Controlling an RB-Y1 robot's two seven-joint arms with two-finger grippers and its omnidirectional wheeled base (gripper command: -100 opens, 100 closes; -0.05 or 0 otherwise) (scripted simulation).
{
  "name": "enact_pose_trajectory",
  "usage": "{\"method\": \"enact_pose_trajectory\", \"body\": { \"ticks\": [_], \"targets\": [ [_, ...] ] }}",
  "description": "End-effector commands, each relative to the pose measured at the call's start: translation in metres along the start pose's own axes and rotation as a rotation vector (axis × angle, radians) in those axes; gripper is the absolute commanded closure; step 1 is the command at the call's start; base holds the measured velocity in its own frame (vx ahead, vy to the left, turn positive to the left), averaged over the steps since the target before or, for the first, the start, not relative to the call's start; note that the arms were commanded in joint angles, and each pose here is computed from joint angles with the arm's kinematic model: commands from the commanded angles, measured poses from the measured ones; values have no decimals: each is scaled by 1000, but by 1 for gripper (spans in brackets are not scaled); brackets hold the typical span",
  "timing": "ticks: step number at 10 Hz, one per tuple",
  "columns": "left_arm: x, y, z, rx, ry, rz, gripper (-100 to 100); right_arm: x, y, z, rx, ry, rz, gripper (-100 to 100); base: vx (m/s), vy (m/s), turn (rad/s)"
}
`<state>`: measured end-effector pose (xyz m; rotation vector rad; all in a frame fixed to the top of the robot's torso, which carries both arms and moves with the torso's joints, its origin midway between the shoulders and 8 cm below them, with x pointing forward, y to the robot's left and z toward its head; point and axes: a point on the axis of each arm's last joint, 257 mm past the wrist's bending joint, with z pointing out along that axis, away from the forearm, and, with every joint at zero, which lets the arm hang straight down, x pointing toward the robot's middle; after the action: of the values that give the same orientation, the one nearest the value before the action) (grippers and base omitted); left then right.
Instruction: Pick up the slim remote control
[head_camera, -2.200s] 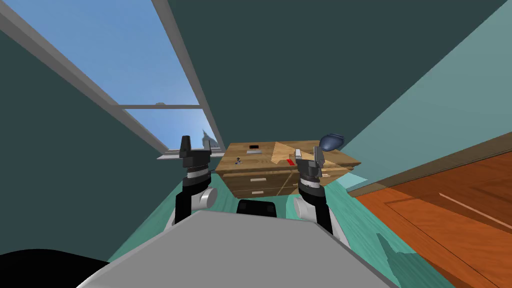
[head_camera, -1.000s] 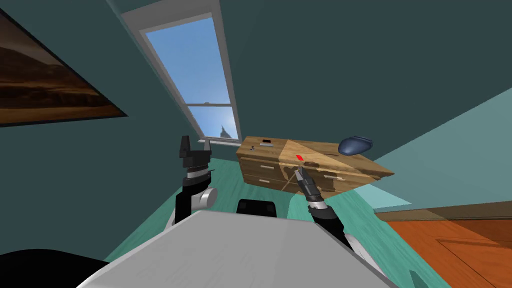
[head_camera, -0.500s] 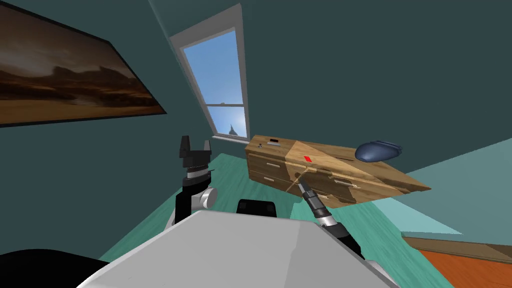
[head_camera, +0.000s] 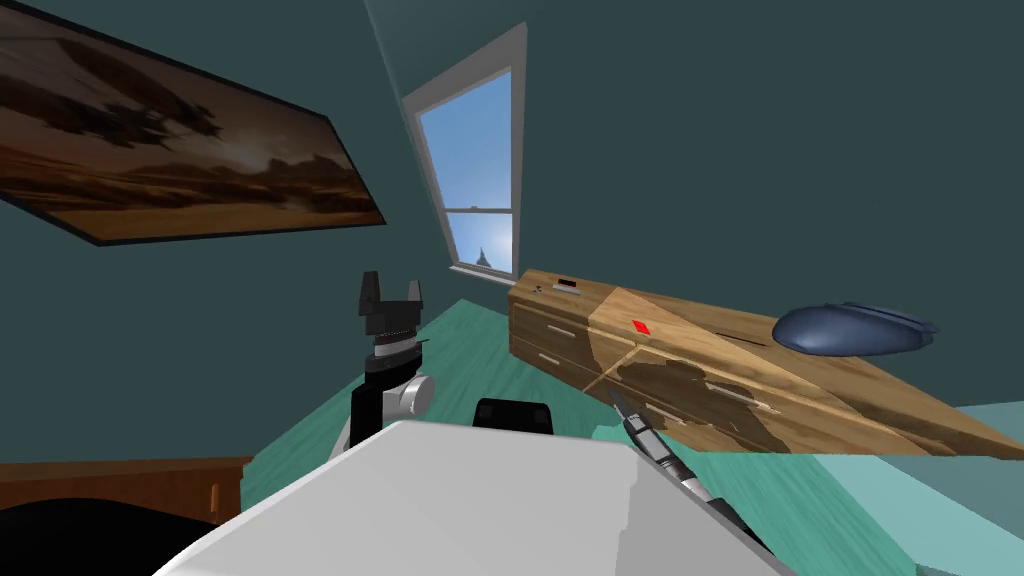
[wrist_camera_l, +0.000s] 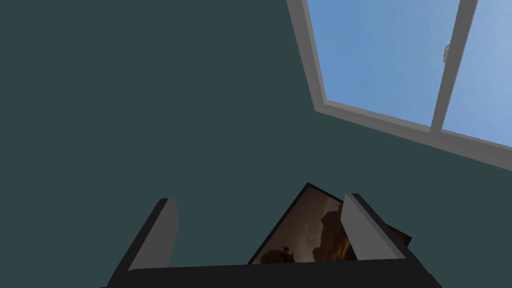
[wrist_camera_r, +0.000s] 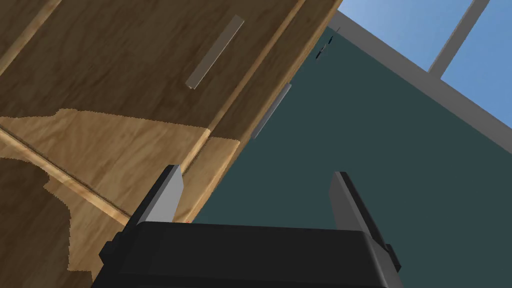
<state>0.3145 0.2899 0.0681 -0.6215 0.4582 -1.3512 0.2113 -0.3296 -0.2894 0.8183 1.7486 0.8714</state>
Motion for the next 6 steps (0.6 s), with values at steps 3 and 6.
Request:
{"method": "enact_pose_trajectory", "body": {
  "ticks": [3,6],
  "targets": [
    [0,0,0,0,0,0,0,4,-45,-39,141,79,-47,-100,-34,15,256],
    [0,0,0,0,0,0,0,2,-93,-87,296,151,-98,-100,-13,8,243]
  ]
}}
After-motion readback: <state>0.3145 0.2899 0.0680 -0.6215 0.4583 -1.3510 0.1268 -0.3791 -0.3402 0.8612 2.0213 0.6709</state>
